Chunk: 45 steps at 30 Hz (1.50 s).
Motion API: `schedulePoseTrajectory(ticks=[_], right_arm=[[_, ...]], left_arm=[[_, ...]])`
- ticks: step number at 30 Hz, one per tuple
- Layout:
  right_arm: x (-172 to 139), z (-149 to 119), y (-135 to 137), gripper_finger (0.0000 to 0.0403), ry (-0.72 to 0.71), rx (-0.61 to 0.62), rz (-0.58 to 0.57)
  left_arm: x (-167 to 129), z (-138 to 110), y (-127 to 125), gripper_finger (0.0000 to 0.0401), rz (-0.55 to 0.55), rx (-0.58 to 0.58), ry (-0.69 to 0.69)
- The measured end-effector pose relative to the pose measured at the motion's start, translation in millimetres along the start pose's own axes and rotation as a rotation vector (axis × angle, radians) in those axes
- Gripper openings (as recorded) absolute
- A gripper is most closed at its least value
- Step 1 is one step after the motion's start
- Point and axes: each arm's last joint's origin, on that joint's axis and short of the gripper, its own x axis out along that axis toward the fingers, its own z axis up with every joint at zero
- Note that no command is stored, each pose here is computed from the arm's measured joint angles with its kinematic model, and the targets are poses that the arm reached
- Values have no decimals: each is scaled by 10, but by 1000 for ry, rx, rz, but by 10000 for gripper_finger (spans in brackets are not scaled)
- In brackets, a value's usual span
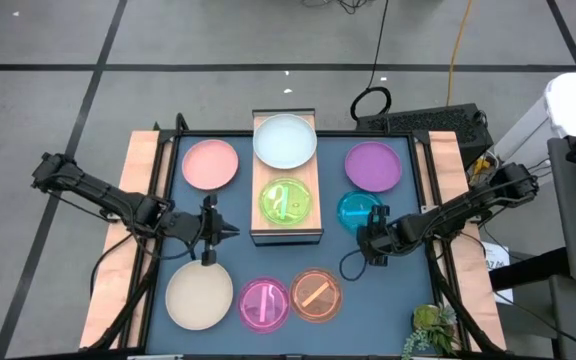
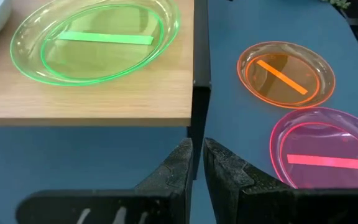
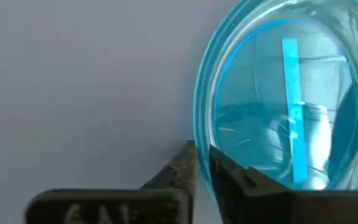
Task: Place and stack plates onto a shelf
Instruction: Stack the blue plate on top of the green plate on the shelf
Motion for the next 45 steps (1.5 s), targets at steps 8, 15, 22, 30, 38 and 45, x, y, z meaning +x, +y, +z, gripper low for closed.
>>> schedulePoseTrajectory(ticks=[8,15,22,30,38,45], right_arm=[[0,2,0,3,-2,-7,0],[-15,24,4,1,-6,-8,8],[-151,180,8,0,-27,-15,18],[-399,367,-26,0,-7,0,10],[-619,515,-65,0,-9,-3,0],[-818,587,-91,0,-14,-24,-63]], left_arm=[[28,7,-12,47,-1,11,-5],[29,10,-13,47,-1,10,-8],[29,10,-13,47,-2,11,-7],[28,10,-13,47,-2,10,-7],[28,9,-13,47,-1,11,-6],[24,4,-27,47,-8,28,-5]])
